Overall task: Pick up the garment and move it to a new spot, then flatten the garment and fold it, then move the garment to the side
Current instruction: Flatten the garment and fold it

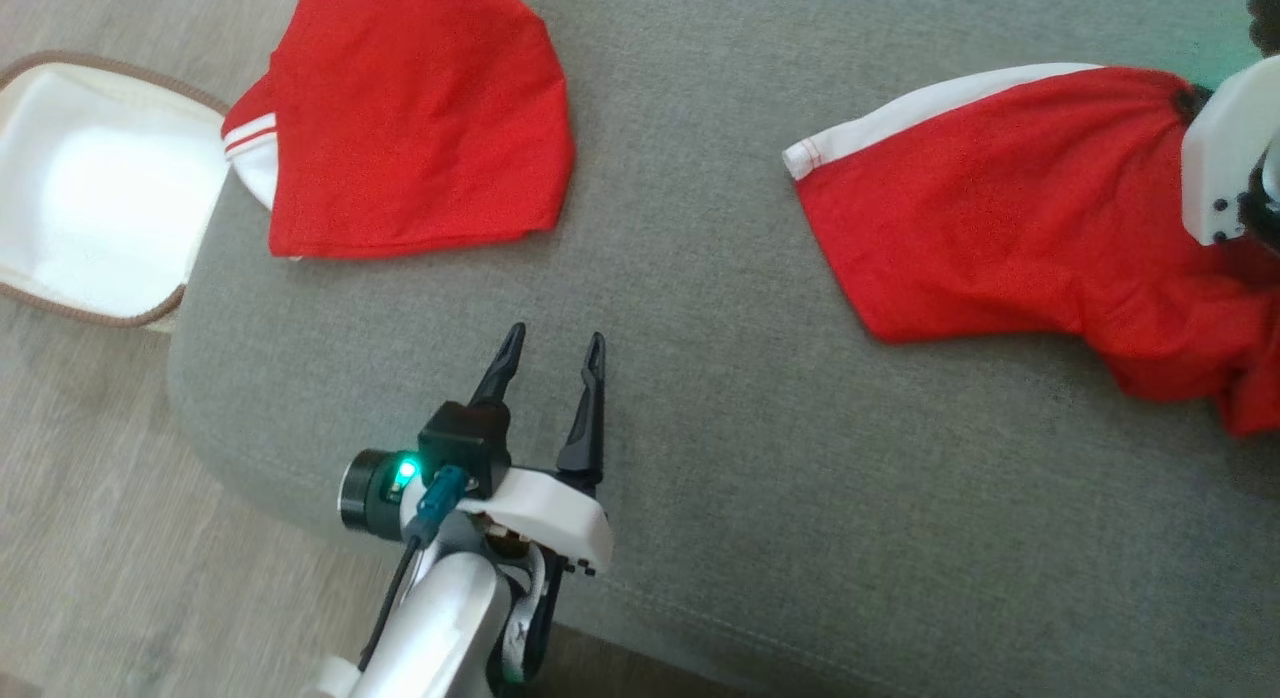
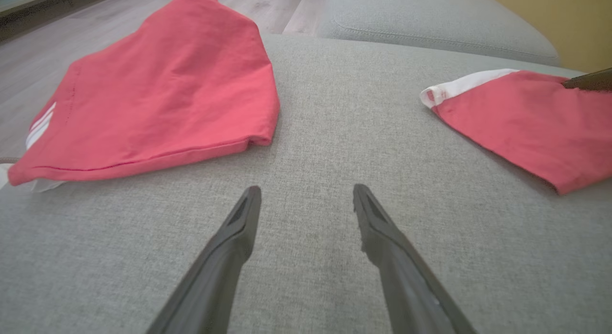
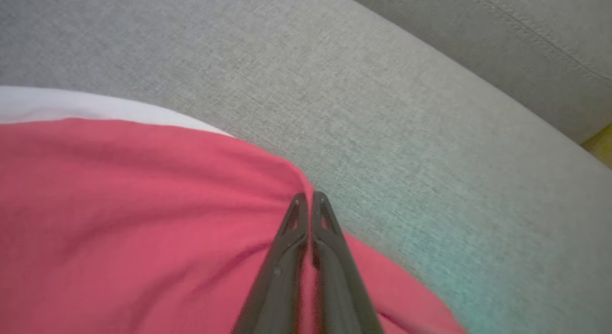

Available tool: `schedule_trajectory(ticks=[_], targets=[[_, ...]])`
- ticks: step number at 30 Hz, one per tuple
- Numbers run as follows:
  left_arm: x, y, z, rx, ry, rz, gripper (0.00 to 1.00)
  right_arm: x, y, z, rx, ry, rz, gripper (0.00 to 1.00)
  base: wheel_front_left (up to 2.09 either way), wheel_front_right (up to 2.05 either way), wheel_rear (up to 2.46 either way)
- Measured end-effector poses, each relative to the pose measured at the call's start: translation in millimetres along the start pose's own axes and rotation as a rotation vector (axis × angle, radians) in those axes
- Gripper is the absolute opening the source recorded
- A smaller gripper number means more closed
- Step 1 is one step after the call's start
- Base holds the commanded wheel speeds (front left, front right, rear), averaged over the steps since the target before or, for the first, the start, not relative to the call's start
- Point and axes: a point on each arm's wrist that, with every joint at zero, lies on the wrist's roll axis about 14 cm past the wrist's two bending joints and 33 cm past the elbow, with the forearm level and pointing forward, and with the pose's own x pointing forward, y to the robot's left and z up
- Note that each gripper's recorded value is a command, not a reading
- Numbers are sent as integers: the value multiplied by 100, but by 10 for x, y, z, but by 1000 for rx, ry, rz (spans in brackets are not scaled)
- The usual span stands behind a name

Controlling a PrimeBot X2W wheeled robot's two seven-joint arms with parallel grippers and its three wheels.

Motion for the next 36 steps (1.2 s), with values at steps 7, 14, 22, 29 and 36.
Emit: schedule_trajectory(ticks=[7, 14, 22, 29, 36], targets=[[-3, -35, 115, -7, -36, -13, 100, -348, -369, 461, -39, -351, -129, 0, 0, 0, 0], [-25, -109, 286, -14, -91, -42, 100, -1262, -525, 1578, -162, -760, -233, 0, 0, 0, 0], [-48, -296, 313, -23, -105, -98, 100, -1786, -325, 1148, -203, -885, -260, 0, 0, 0, 0], [-71, -572, 238, -17, -86, -189, 100, -1441, 409, -880, 49, -552, -177, 0, 0, 0, 0], [-31, -793, 276, -7, -96, -259, 100, -1648, 435, -1287, 266, -544, -271, 100, 0, 0, 0]])
